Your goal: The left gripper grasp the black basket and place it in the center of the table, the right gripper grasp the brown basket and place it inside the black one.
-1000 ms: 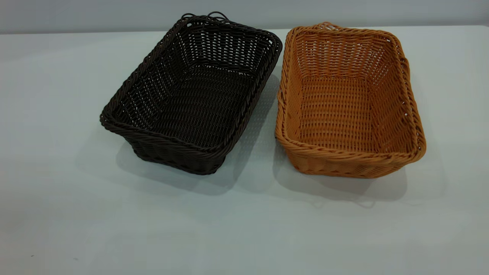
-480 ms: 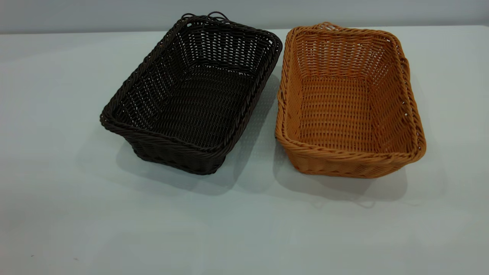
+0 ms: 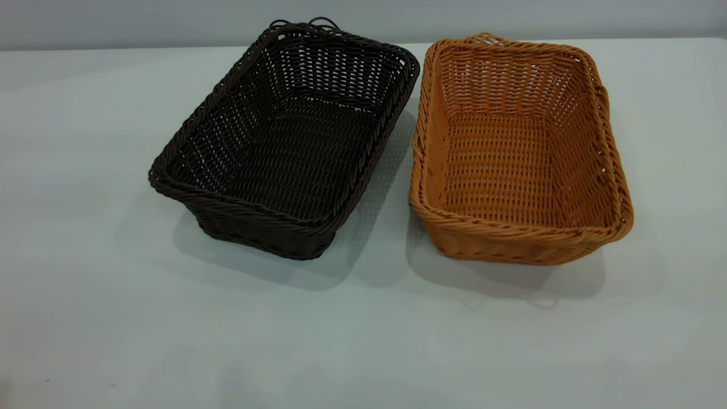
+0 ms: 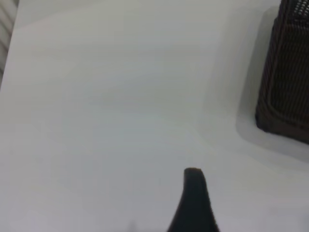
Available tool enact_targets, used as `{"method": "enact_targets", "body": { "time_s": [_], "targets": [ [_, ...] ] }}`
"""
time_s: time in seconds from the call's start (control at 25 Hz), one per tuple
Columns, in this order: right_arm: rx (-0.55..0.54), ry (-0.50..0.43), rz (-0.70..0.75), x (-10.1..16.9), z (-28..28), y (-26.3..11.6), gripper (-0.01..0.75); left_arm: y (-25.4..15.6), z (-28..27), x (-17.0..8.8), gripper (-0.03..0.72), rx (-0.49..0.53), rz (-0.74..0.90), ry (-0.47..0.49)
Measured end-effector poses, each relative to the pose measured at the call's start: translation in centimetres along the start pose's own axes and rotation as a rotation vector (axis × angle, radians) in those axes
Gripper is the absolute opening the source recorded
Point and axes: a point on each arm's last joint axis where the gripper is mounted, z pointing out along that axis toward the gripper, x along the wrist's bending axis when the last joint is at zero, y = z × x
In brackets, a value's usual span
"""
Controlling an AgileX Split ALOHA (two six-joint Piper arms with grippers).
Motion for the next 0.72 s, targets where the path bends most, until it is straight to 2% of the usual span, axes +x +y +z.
{"method": "enact_targets", "body": {
  "time_s": [0.24, 0.56, 0.72],
  "targets": [
    [0.011, -0.001, 0.002, 0.0, 0.2, 0.1, 0.583, 4.4, 6.3, -0.3, 0.526, 0.063, 0.028, -0.018],
    [0.140, -0.016, 0.021, -0.1, 1.9, 1.2, 0.583, 8.3, 13.5, -3.6, 0.526, 0.046, 0.186, -0.101],
    [0.209, -0.024, 0.031, -0.1, 2.7, 2.3, 0.583, 9.1, 17.8, -4.7, 0.526, 0.086, 0.221, -0.116]
  ]
}}
